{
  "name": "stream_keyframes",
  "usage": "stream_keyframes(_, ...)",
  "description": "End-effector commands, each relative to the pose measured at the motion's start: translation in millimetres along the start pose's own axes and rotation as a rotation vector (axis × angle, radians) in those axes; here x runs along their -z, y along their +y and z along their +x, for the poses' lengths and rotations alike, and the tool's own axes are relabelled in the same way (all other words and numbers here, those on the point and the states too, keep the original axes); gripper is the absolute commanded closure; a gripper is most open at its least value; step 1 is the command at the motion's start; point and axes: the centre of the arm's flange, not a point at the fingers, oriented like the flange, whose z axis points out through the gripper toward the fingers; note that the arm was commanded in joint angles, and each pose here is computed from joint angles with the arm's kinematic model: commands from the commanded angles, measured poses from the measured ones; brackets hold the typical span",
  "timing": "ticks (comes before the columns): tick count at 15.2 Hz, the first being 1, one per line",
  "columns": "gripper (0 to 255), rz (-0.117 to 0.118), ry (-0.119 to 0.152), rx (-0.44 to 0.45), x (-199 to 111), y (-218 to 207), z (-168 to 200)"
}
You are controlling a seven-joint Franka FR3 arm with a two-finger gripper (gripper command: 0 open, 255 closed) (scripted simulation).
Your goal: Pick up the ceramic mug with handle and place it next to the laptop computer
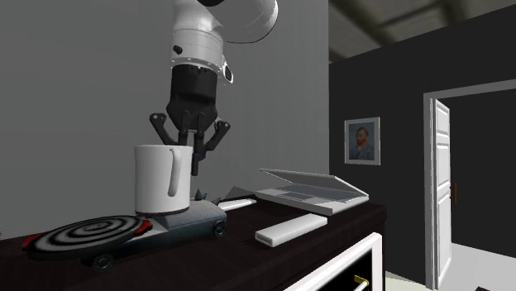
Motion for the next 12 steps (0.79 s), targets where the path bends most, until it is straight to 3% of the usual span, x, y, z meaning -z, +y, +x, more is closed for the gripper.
stream_keyframes(1,255,0.0,0.0,0.0,10.7,-0.5,-0.5)
stream_keyframes(12,255,0.0,0.0,0.0,68.6,-4.2,-0.8)
